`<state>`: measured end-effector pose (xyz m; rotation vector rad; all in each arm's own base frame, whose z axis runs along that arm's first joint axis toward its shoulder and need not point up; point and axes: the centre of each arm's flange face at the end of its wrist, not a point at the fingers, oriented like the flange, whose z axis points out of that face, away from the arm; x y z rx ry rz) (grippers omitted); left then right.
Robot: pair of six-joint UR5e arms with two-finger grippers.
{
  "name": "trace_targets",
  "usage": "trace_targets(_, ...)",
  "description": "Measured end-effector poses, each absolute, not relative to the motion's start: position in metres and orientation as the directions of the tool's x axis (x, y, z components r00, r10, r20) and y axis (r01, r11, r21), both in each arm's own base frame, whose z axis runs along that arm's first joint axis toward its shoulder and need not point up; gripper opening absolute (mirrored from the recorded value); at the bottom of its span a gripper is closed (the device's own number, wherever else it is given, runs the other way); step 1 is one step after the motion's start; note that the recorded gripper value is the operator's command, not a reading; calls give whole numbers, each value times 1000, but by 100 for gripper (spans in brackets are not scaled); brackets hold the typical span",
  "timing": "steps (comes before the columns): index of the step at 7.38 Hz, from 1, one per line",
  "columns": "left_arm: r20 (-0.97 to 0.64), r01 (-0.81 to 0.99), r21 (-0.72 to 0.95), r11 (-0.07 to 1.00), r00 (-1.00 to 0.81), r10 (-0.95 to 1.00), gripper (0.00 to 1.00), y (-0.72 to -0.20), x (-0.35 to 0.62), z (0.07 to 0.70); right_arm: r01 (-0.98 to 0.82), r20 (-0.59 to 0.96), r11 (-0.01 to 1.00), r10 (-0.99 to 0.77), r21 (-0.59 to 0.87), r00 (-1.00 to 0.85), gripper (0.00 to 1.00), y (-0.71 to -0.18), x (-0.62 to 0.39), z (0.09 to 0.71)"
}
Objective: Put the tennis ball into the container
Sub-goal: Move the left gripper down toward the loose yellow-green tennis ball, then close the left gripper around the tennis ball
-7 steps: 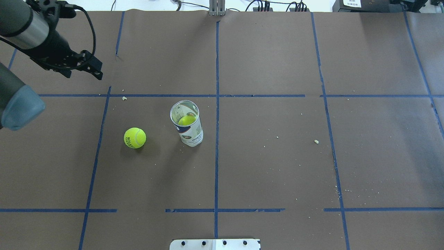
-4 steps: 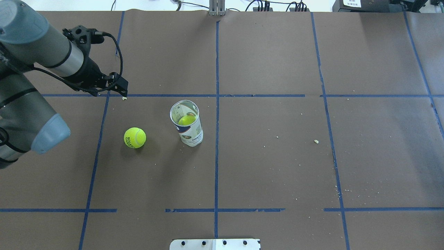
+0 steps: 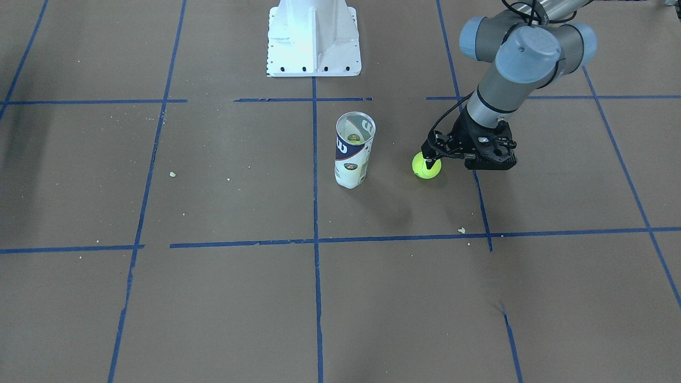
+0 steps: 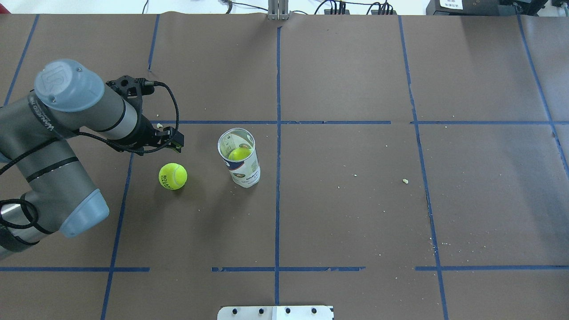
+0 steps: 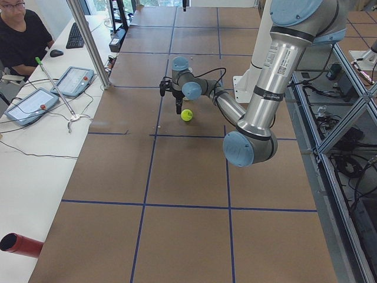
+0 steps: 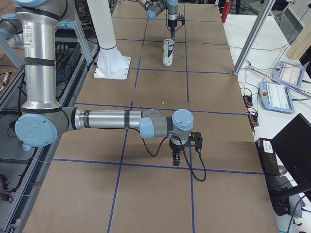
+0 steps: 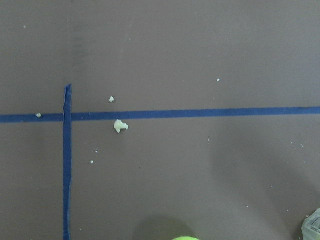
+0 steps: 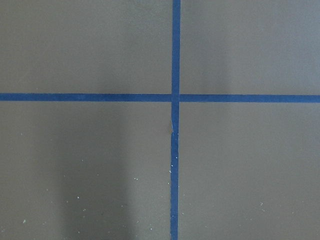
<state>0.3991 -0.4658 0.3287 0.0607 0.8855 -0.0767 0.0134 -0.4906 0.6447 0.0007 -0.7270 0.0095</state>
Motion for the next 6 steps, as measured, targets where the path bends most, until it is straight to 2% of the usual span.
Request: trace_targets(6,-746,68,-38,997,662,-73,100,-445,437,352,-9,665,1000,9,-3,747,100,-491,13,645)
